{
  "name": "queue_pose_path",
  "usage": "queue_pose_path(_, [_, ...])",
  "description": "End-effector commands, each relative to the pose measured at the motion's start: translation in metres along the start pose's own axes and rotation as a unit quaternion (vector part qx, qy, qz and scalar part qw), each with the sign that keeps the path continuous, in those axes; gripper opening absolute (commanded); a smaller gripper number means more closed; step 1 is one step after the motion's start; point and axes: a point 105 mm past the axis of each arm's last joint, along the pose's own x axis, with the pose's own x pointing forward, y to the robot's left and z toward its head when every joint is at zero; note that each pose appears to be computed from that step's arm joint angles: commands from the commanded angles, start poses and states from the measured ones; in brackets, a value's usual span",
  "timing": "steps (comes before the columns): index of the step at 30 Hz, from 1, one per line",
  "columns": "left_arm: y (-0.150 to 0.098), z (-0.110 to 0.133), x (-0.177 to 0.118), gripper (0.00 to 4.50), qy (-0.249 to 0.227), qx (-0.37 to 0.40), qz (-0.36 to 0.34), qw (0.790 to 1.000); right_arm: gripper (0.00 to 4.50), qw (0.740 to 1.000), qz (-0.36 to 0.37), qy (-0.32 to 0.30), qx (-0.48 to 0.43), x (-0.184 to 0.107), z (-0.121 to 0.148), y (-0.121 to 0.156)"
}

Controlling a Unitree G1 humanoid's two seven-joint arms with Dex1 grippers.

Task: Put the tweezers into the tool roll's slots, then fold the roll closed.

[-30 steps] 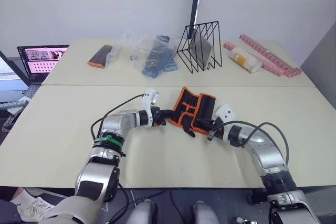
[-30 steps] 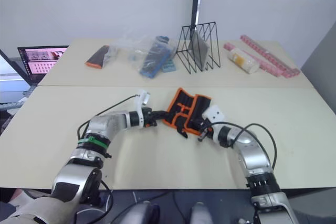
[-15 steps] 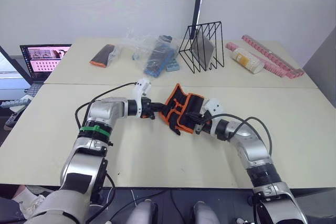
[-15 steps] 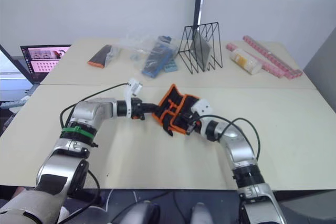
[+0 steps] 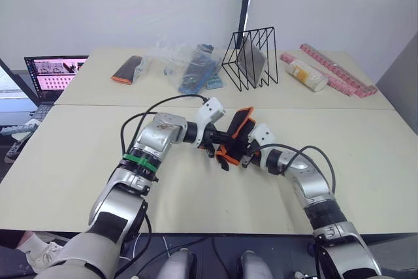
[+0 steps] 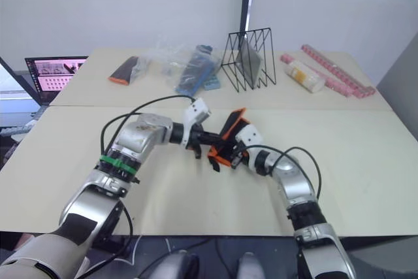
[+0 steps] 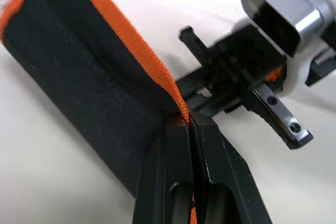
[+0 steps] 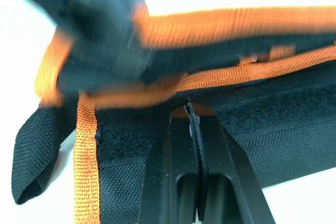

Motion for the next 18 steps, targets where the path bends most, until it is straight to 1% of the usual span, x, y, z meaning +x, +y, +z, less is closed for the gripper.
queue_pose_path(1, [-0.009, 0.009, 0.004, 0.03, -0.003, 0.035, -0.017, 0.999, 0.0, 0.999, -0.038, -0.007, 0.014, -0.019, 0.0, -0.018])
queue_pose_path(3, [-0.006, 0.007, 0.004, 0.03, -0.003, 0.036, -0.007, 0.999, 0.0, 0.998, -0.049, -0.02, 0.021, -0.028, 0.005, -0.027])
queue_pose_path(8, [0.002, 0.014, 0.001, 0.03, -0.024, 0.025, 0.012, 0.999, 0.0, 0.996, -0.057, -0.062, 0.027, -0.048, 0.027, -0.042])
queue_pose_path(12, [0.002, 0.011, 0.006, 0.03, -0.021, 0.024, 0.012, 0.999, 0.0, 0.996, -0.059, -0.071, 0.01, -0.054, 0.039, -0.048])
queue_pose_path(15, [-0.001, 0.012, 0.012, 0.03, -0.026, 0.006, 0.005, 1.0, 0.0, 0.995, -0.068, -0.077, 0.0, -0.055, 0.046, -0.052])
queue_pose_path(18, [0.003, 0.0, 0.017, 0.03, 0.003, 0.016, 0.022, 1.0, 0.0, 0.993, -0.065, -0.093, -0.005, -0.055, 0.055, -0.05])
